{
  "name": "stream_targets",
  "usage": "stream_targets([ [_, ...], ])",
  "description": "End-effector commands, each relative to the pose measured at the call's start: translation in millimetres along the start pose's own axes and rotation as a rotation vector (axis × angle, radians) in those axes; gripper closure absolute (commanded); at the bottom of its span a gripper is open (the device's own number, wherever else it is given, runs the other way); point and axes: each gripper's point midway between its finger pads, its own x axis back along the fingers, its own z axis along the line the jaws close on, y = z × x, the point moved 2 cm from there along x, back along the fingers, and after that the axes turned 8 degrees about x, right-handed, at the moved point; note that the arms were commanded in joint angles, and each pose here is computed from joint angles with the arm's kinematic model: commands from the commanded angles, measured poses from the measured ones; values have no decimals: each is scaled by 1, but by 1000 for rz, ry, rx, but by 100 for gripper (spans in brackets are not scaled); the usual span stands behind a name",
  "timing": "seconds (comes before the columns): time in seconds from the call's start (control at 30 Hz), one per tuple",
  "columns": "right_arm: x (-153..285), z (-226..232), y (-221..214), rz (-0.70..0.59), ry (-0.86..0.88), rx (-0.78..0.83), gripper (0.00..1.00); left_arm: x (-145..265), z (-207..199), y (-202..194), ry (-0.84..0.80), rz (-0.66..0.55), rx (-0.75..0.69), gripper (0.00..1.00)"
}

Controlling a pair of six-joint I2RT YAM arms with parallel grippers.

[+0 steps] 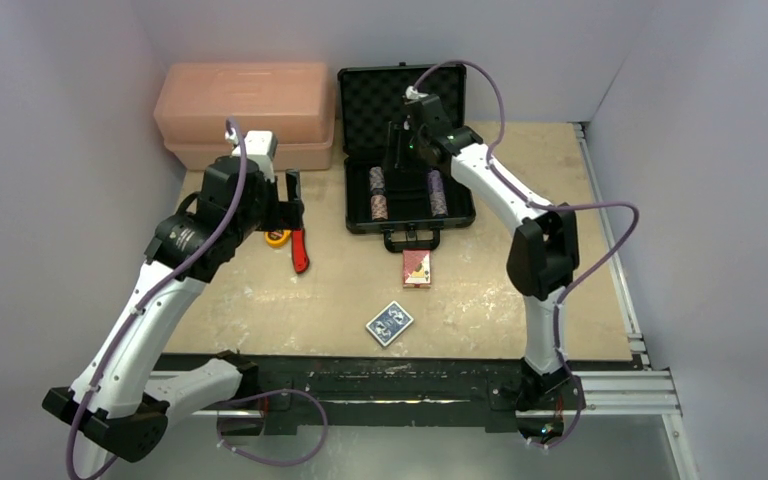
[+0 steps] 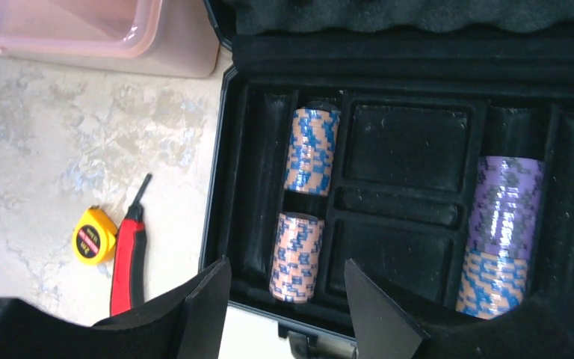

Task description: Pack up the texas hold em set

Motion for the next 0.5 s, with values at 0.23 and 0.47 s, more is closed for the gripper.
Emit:
stream_targets([
  [0.23,-43,13,32,-37,44,53,53,-12,21,-22,25,-57,-104,23],
  [0.47,-82,12,36,-71,44,61,59,-15,24,-27,39,-44,-108,25],
])
